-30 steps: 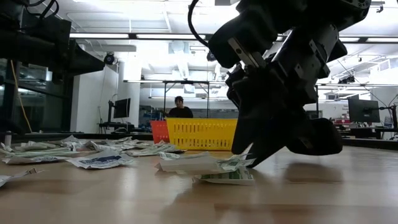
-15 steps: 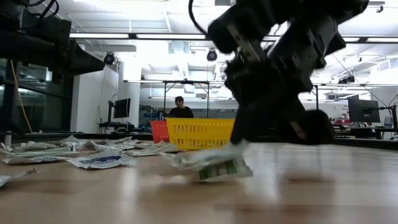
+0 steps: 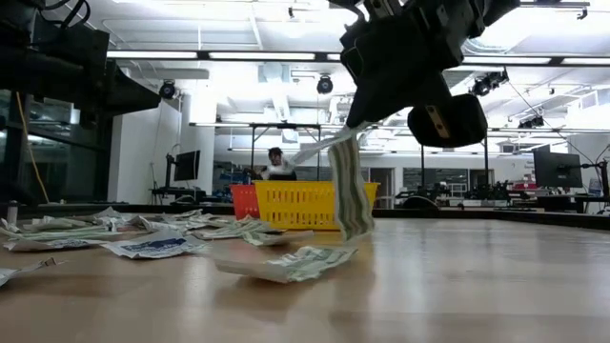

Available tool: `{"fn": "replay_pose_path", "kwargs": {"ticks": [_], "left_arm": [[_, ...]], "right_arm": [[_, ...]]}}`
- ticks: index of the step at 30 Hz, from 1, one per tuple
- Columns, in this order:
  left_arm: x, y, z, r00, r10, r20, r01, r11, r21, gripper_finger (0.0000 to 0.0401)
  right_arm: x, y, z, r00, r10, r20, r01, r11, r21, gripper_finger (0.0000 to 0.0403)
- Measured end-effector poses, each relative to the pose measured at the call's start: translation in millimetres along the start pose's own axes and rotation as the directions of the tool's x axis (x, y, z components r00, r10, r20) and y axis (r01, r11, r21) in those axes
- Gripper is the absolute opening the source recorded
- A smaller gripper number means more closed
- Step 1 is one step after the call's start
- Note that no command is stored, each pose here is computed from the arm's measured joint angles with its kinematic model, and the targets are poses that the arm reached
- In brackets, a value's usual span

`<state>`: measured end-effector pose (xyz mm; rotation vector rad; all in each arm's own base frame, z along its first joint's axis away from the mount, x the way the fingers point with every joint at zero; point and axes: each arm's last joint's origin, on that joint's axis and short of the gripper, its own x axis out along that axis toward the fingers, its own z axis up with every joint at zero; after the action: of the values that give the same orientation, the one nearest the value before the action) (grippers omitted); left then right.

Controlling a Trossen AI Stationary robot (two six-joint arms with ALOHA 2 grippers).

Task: Pick & Place First Aid Supplies
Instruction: Put the bandage into the bottom orange bin

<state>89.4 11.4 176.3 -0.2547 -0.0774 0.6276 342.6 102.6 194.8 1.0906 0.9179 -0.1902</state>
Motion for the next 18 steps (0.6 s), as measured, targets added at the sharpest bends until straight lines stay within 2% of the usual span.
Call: {"fn": "replay_pose_path", "kwargs": {"ticks": [7,15,18], "left_arm": [[0,0,0,1.0,-0.001,0.0,0.001,1.0,0.0,0.0073],[0,0,0,1.0,0.0,-0.001,0.0,1.0,0.001,0.0073],[0,0,0,1.0,0.0,0.0,0.0,1.0,0.0,0.0073]], "right_arm": [[3,-9,-2,0.999,0.0,-0.042,0.001,1.0,0.022,0.0],[10,-41,-10,0.995,-0.087,-0.055,0.093,0.99,0.11,0.0],[13,-50,-11,0.995,-0.078,-0.059,0.085,0.987,0.134,0.0]]}}
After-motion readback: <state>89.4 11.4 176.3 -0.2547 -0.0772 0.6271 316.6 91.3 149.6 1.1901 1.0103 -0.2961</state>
